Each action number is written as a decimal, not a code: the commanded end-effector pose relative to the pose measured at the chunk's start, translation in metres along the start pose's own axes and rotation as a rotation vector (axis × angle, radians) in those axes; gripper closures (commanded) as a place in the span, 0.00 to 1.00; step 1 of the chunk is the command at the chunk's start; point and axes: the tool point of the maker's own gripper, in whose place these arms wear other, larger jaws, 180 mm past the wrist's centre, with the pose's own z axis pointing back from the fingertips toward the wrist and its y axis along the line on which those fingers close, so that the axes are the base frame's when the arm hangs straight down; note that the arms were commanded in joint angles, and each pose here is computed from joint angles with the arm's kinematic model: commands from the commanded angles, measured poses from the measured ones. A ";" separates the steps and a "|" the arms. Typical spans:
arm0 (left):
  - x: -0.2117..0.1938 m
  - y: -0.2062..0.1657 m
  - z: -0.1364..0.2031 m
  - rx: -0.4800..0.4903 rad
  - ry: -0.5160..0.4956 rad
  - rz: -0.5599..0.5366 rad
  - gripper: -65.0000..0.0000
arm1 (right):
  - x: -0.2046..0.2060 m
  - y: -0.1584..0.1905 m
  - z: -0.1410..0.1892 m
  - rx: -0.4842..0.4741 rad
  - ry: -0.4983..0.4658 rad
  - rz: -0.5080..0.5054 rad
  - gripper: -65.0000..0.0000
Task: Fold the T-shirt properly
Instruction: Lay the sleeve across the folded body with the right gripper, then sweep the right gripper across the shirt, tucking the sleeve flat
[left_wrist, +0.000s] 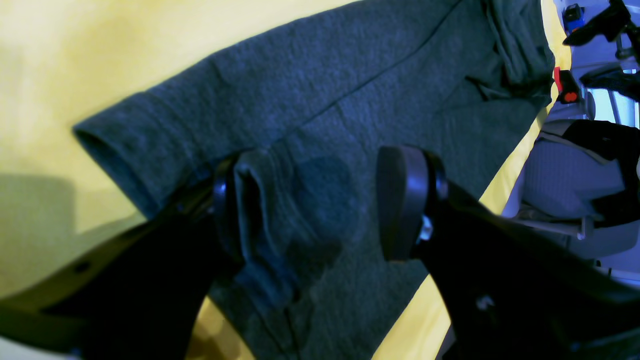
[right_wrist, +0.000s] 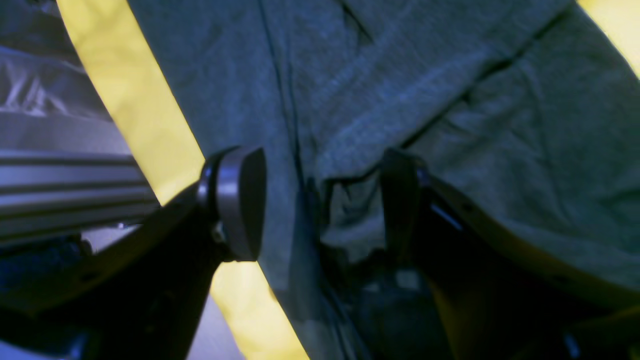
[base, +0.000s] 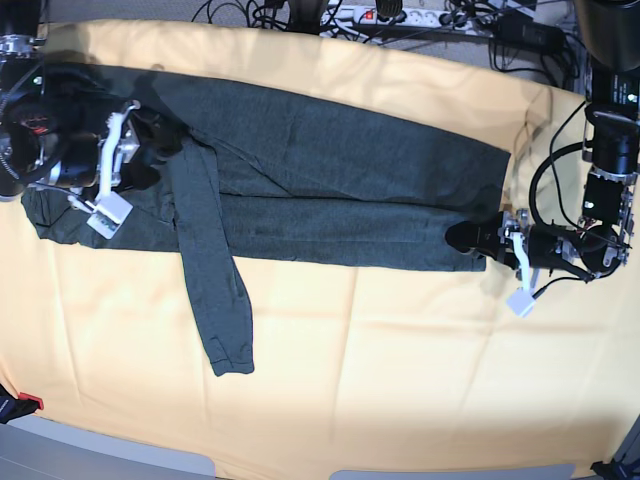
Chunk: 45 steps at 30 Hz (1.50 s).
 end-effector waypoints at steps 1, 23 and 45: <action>0.021 -0.005 0.012 -0.002 -0.052 -0.037 0.42 | 0.011 -0.001 0.012 0.000 -0.025 0.032 0.42; 0.022 -0.006 0.012 -0.007 -0.052 -0.054 0.42 | 0.082 -0.148 -0.028 -0.323 -0.427 -0.314 0.42; 0.022 -0.006 0.012 -0.007 -0.052 -0.054 0.42 | 0.115 -0.148 -0.120 -0.047 -0.449 -0.526 0.56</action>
